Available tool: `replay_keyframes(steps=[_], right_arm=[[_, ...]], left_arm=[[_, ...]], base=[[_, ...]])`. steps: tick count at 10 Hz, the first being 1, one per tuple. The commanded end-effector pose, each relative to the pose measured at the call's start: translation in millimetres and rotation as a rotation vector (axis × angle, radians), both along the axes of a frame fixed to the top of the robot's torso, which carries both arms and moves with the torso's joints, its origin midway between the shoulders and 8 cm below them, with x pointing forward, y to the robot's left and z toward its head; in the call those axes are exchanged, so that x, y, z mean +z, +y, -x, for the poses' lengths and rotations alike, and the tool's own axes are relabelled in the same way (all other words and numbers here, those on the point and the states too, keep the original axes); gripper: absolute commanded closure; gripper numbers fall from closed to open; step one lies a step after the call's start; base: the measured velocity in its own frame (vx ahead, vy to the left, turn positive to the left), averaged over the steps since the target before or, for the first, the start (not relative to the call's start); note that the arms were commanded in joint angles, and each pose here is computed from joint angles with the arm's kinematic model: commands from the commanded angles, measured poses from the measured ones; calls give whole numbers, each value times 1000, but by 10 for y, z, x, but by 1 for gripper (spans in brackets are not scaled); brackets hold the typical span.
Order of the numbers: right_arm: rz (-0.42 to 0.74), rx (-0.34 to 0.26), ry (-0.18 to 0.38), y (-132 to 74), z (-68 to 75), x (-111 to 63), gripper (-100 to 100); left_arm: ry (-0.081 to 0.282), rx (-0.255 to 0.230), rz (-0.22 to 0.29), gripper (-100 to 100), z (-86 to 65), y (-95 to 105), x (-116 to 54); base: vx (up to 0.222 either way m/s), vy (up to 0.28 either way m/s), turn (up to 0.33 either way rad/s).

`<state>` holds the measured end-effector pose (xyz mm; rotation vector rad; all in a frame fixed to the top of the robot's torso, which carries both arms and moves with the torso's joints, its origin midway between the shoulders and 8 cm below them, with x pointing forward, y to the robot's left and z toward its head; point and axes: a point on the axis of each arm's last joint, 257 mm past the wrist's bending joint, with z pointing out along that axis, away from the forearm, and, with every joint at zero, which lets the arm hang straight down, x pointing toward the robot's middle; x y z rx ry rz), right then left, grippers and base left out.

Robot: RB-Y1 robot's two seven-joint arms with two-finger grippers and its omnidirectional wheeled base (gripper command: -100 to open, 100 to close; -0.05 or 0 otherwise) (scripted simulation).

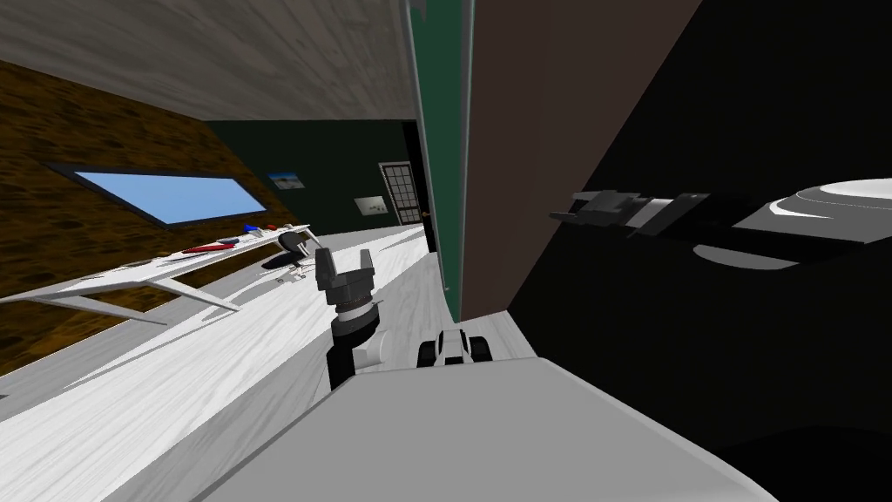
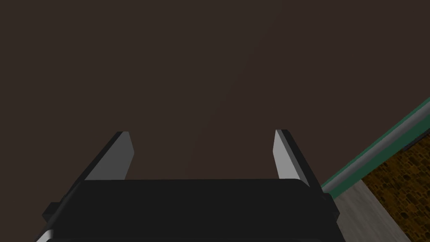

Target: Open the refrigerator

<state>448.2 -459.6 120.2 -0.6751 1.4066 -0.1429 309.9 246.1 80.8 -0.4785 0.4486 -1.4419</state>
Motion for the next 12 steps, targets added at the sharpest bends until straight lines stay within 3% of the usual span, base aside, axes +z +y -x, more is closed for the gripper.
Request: replay_keyframes(steps=[1,2,4,5,7,8,9,10,11,12], right_arm=[[82,30,-9,189,-100,181,-100],[139,17,-51,144,-140,428,-100],[175,45,-43,297,-205,462,-100],[226,33,-87,270,-235,720,-100],[261,62,-80,436,-300,749,-100],[308,51,-127,434,-320,1016,-100],[332,71,-123,554,-363,1032,-100],[382,69,-170,618,-387,1308,-100],[413,96,-165,786,-440,1323,-100],[452,89,-214,836,-439,1595,-100]], left_arm=[[0,0,0,0,0,0,0],[0,0,0,0,0,0,0],[0,0,0,0,0,0,0],[0,0,0,0,0,0,0],[0,0,0,0,0,0,0],[0,0,0,0,0,0,0],[0,0,0,0,0,0,0],[0,0,0,0,0,0,0],[0,0,0,0,0,0,0],[0,0,0,0,0,0,0]], base=[[24,34,28],[33,58,-190],[28,46,-38],[33,51,-179],[20,48,-35],[30,64,-112],[30,67,-135],[29,66,-168],[39,70,-73],[43,85,-119]])
